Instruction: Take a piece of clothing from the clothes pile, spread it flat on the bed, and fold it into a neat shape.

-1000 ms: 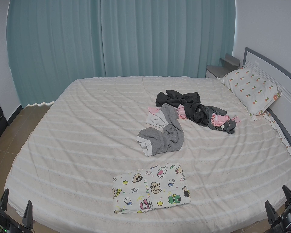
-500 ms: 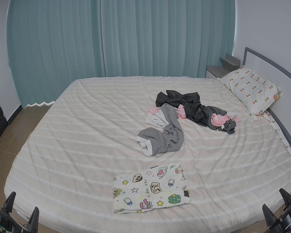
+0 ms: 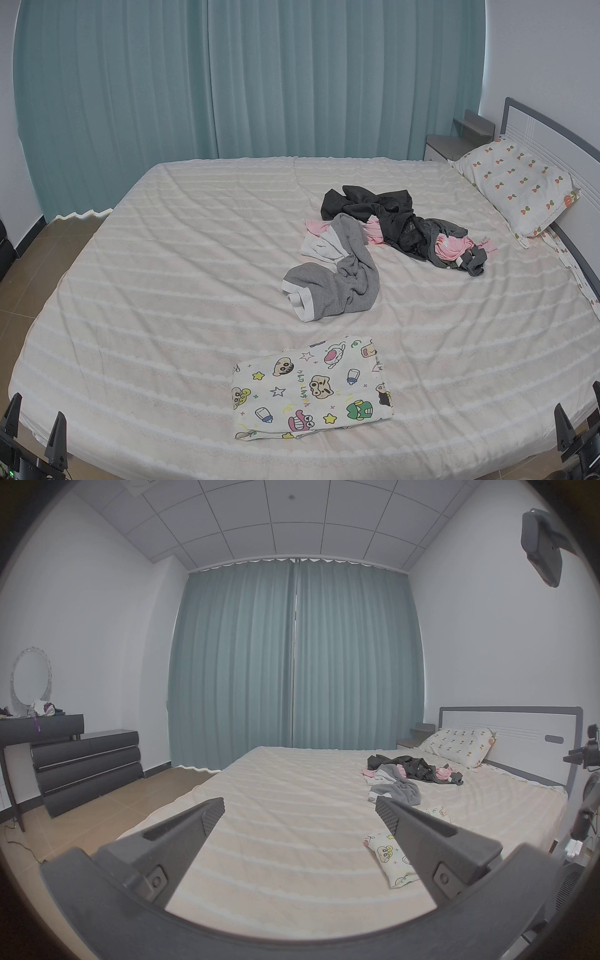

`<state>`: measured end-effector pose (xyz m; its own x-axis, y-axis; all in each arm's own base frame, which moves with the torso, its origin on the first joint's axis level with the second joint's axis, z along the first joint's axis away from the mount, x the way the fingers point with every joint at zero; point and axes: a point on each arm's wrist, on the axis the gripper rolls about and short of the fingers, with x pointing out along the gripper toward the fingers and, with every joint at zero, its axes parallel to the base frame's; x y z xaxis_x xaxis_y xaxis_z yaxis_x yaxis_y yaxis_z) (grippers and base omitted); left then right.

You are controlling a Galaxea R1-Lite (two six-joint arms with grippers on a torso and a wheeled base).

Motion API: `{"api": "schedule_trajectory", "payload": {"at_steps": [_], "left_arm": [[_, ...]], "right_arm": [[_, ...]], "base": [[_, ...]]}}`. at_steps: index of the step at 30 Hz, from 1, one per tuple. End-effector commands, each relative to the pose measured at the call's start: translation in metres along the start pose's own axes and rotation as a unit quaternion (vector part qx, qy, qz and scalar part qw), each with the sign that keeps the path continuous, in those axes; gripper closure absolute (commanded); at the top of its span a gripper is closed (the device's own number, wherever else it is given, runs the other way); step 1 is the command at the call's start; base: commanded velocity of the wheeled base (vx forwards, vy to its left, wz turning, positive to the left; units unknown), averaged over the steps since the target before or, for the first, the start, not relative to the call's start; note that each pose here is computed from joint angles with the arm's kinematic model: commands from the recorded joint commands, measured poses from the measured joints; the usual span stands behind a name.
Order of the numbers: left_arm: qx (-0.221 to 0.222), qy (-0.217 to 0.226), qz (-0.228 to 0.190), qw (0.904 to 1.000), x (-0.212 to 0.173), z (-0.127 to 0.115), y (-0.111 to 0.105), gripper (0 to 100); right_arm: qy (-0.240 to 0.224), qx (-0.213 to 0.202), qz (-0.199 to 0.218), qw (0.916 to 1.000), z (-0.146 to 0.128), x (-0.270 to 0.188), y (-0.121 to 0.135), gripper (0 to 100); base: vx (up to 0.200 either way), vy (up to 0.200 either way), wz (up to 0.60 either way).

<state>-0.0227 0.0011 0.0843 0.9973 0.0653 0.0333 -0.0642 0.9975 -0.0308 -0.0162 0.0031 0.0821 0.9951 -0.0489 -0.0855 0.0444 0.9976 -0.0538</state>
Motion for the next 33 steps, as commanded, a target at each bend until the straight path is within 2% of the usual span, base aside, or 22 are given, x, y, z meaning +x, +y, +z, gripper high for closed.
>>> {"api": "schedule_trajectory", "payload": {"at_steps": [1, 4, 6, 8, 10, 11, 13, 14, 17, 19, 22, 31, 33], "left_arm": [[0.001, -0.005, -0.057, 0.9983, -0.0013, -0.0021, -0.0024, 0], [-0.005, -0.001, -0.131, 0.9913, -0.0024, -0.0015, -0.0057, 0], [-0.011, 0.000, -0.144, 0.9895, -0.0026, -0.0012, -0.0062, 0], [-0.034, 0.003, -0.141, 0.9894, -0.0027, -0.0008, -0.0062, 0], [-0.038, 0.000, -0.115, 0.9926, -0.0020, -0.0015, -0.0050, 0], [-0.028, -0.007, -0.062, 0.9976, -0.0009, -0.0026, -0.0027, 0], [-0.012, 0.001, 0.007, 0.9999, -0.0004, -0.0057, 0.0005, 0], [-0.009, 0.011, 0.018, 0.9997, -0.0004, -0.0079, 0.0011, 0], [0.007, 0.016, -0.019, 0.9997, -0.0004, -0.0085, -0.0006, 0], [0.023, 0.015, -0.023, 0.9994, -0.0004, -0.0085, -0.0007, 0], [0.022, 0.019, -0.037, 0.9989, -0.0005, -0.0092, -0.0014, 0], [0.020, 0.018, -0.036, 0.9990, -0.0005, -0.0090, -0.0013, 0], [0.020, 0.018, -0.033, 0.9991, -0.0005, -0.0090, -0.0012, 0]], "right_arm": [[0.003, -0.002, 0.023, 0.9997, -0.0016, 0.0005, -0.0003, 0], [0.007, 0.000, 0.019, 0.9998, -0.0026, 0.0006, -0.0003, 0], [0.005, 0.001, 0.018, 0.9998, -0.0031, 0.0010, -0.0003, 0], [0.006, 0.002, 0.020, 0.9998, -0.0041, 0.0013, -0.0002, 0], [0.004, 0.002, 0.022, 0.9997, -0.0040, 0.0014, -0.0001, 0], [0.004, 0.002, 0.023, 0.9997, -0.0040, 0.0014, -0.0002, 0], [0.004, 0.002, 0.023, 0.9997, -0.0041, 0.0013, -0.0002, 0], [0.004, 0.002, 0.023, 0.9997, -0.0045, 0.0014, -0.0001, 0], [0.005, 0.004, 0.022, 0.9997, -0.0047, 0.0014, -0.0002, 0], [0.005, 0.005, 0.020, 0.9998, -0.0042, 0.0014, -0.0003, 0], [0.005, 0.008, 0.020, 0.9997, -0.0042, 0.0014, -0.0003, 0], [0.007, 0.012, 0.020, 0.9997, -0.0043, 0.0013, -0.0004, 0], [0.004, 0.011, 0.031, 0.9995, -0.0046, 0.0008, -0.0007, 0]], "base": [[0.000, 0.000, 0.00], [0.000, 0.000, 0.00], [0.000, 0.000, 0.00], [0.000, 0.000, 0.00], [0.000, 0.000, 0.00], [0.000, 0.000, 0.00], [0.000, 0.000, 0.00], [0.000, 0.000, 0.00], [0.000, 0.000, 0.00], [0.000, 0.000, 0.00], [0.000, 0.000, 0.00], [0.000, 0.000, 0.00], [0.000, 0.000, 0.00]]}}
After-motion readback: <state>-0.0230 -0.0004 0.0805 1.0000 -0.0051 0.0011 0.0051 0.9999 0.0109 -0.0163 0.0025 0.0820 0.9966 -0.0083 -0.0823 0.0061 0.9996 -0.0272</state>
